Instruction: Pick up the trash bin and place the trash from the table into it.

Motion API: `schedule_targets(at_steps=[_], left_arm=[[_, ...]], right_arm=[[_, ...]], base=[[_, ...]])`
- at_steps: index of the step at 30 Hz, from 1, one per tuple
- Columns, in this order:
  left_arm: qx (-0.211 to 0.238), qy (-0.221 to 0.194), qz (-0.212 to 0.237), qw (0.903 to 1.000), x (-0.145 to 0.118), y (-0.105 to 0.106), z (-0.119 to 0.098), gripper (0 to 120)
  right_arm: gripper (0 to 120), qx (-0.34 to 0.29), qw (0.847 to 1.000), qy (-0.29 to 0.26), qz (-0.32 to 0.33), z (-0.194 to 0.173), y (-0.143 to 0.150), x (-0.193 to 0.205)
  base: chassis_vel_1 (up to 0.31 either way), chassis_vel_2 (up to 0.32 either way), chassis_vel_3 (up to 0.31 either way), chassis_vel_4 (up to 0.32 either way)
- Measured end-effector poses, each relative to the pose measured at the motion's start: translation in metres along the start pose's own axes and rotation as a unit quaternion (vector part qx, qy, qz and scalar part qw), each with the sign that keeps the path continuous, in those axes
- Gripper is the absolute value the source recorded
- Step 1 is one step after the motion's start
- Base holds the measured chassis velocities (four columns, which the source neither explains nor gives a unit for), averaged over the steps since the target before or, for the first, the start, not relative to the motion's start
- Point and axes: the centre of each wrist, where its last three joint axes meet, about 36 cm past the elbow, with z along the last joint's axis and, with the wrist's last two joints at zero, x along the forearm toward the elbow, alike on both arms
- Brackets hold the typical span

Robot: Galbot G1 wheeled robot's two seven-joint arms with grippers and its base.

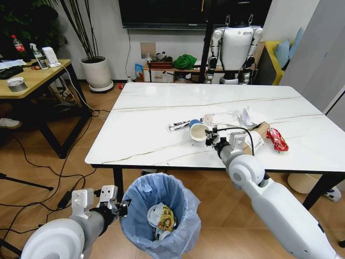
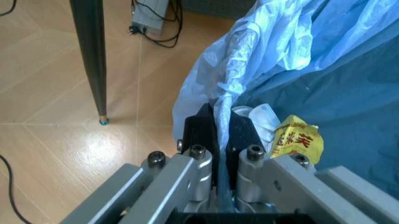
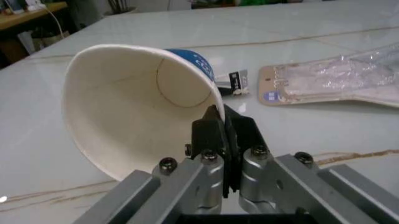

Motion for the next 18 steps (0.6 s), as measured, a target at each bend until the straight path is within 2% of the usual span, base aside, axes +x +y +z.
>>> schedule_targets(at_steps=[7, 10, 13, 18], left_arm=[[0.0, -0.002, 0.002, 1.0, 0.0, 0.0, -0.001, 0], [0.001, -0.001, 0.003, 1.0, 0.0, 0.0, -0.002, 0], [0.002, 0.001, 0.004, 1.0, 0.0, -0.001, -0.002, 0], [0.009, 0.009, 0.004, 0.9999, 0.0, 0.0, -0.003, 0]], right_arm=[[0, -0.02, 0.996, -0.04, -0.081, -0.035, 0.008, 0.048], [0, -0.028, 0.986, -0.046, -0.155, -0.045, 0.016, 0.08], [0, -0.026, 0.98, -0.042, -0.192, -0.045, 0.019, 0.093], [0, 0.011, 0.952, -0.006, -0.307, -0.039, 0.024, 0.135]], base=[[0.0, 0.0, 0.0, 0.0], [0.0, 0.0, 0.0, 0.0], [0.0, 0.0, 0.0, 0.0], [0.0, 0.0, 0.0, 0.0]])
